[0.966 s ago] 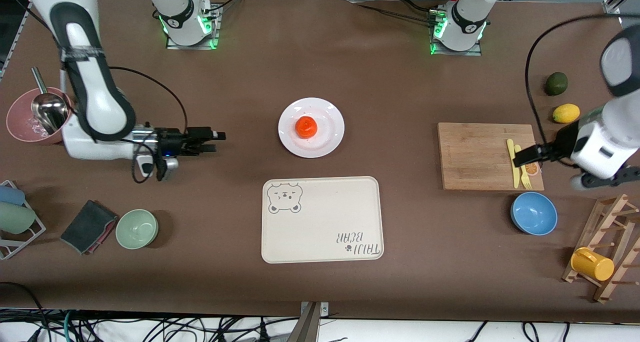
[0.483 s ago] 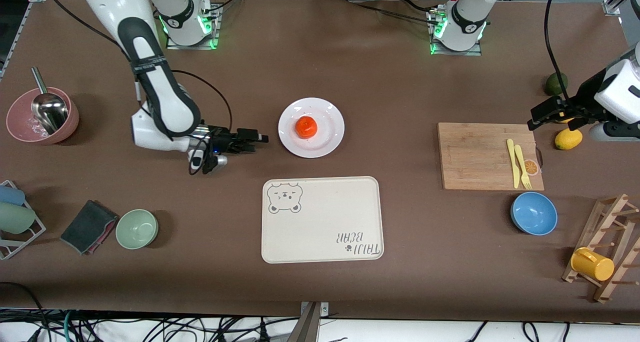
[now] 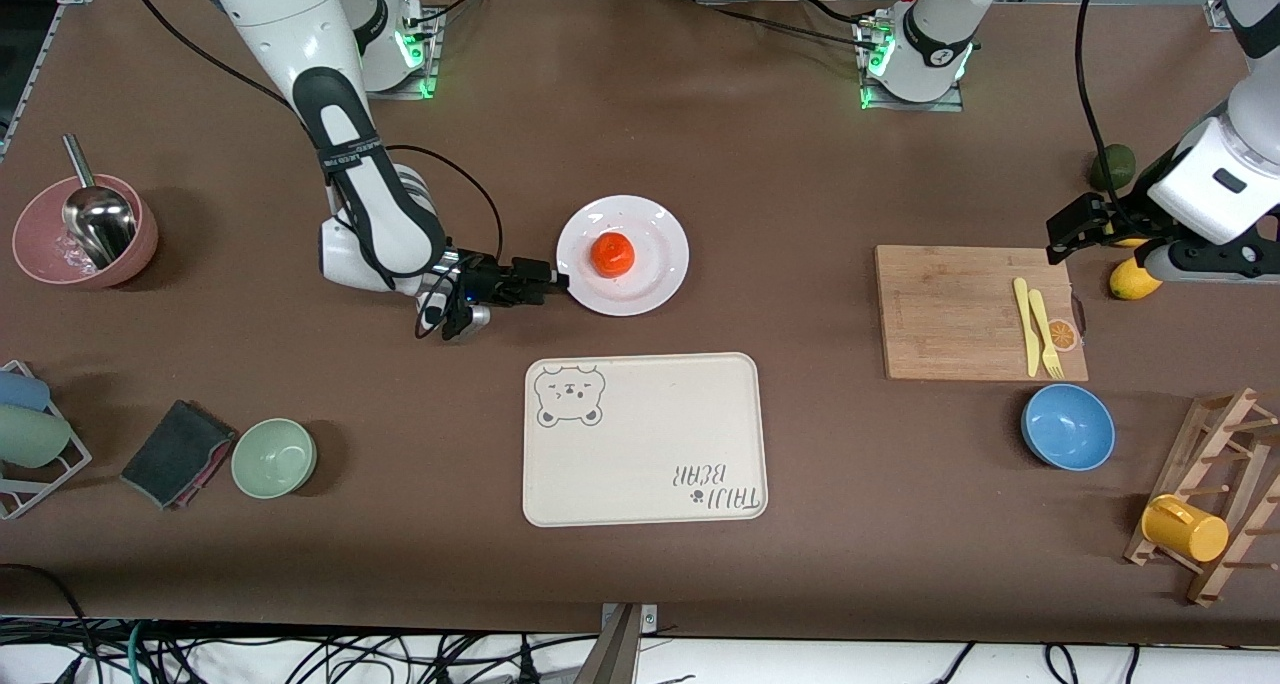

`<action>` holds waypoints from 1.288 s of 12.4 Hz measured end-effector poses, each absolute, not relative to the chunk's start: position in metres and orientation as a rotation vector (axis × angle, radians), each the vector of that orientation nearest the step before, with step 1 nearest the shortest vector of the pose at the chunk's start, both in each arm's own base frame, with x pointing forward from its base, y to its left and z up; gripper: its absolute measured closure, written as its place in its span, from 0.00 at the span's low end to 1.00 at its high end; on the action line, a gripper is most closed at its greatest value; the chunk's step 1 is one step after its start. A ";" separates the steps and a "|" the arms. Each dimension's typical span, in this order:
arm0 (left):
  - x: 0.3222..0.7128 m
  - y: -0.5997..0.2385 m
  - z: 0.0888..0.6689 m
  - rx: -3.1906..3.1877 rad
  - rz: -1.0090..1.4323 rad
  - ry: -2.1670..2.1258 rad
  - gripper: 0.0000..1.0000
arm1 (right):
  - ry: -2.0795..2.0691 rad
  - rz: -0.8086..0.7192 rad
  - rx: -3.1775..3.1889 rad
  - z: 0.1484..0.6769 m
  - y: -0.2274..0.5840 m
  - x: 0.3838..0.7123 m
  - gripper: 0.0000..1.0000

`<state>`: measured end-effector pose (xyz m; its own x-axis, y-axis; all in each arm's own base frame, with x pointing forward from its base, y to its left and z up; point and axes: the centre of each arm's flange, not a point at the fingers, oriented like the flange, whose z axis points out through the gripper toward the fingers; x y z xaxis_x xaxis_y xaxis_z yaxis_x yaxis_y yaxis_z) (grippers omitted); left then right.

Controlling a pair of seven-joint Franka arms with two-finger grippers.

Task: Place orange and plate with both arms
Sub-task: 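Grip the plate rim with the right gripper, then slide the plate with the right gripper onto the bear tray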

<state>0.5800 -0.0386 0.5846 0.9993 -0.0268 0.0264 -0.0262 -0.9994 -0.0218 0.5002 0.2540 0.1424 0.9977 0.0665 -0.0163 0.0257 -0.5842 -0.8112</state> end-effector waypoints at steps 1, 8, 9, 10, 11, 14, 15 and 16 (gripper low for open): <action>0.580 -0.038 0.585 -3.118 -0.042 0.041 0.00 | -0.066 0.054 -2.200 0.142 0.256 0.499 0.08; 0.581 -0.010 0.585 -3.117 -0.041 -0.030 0.00 | -0.025 0.031 -2.235 0.134 0.280 0.483 0.26; 0.581 -0.007 0.585 -3.117 -0.039 -0.040 0.00 | -0.025 0.032 -2.242 0.133 0.282 0.480 0.28; 0.581 -0.004 0.585 -3.117 -0.039 -0.047 0.00 | -0.024 0.034 -2.245 0.132 0.282 0.479 0.31; 0.581 -0.002 0.585 -3.117 -0.039 -0.052 0.00 | -0.022 0.037 -2.248 0.131 0.281 0.477 0.31; 0.581 -0.001 0.585 -3.117 -0.039 -0.054 0.00 | -0.021 0.038 -2.253 0.129 0.279 0.475 0.46; 0.581 -0.002 0.585 -3.117 -0.039 -0.053 0.00 | -0.021 0.040 -2.255 0.127 0.278 0.474 0.60; 0.581 -0.002 0.584 -3.117 -0.038 -0.052 0.00 | -0.021 0.041 -2.257 0.127 0.278 0.473 0.67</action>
<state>0.5811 -0.0019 0.5845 0.9991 0.0333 0.0250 0.0339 -0.9991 -0.0238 0.4734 0.2776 0.1268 0.9993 0.0288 -0.0223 0.0010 -0.6338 -0.7735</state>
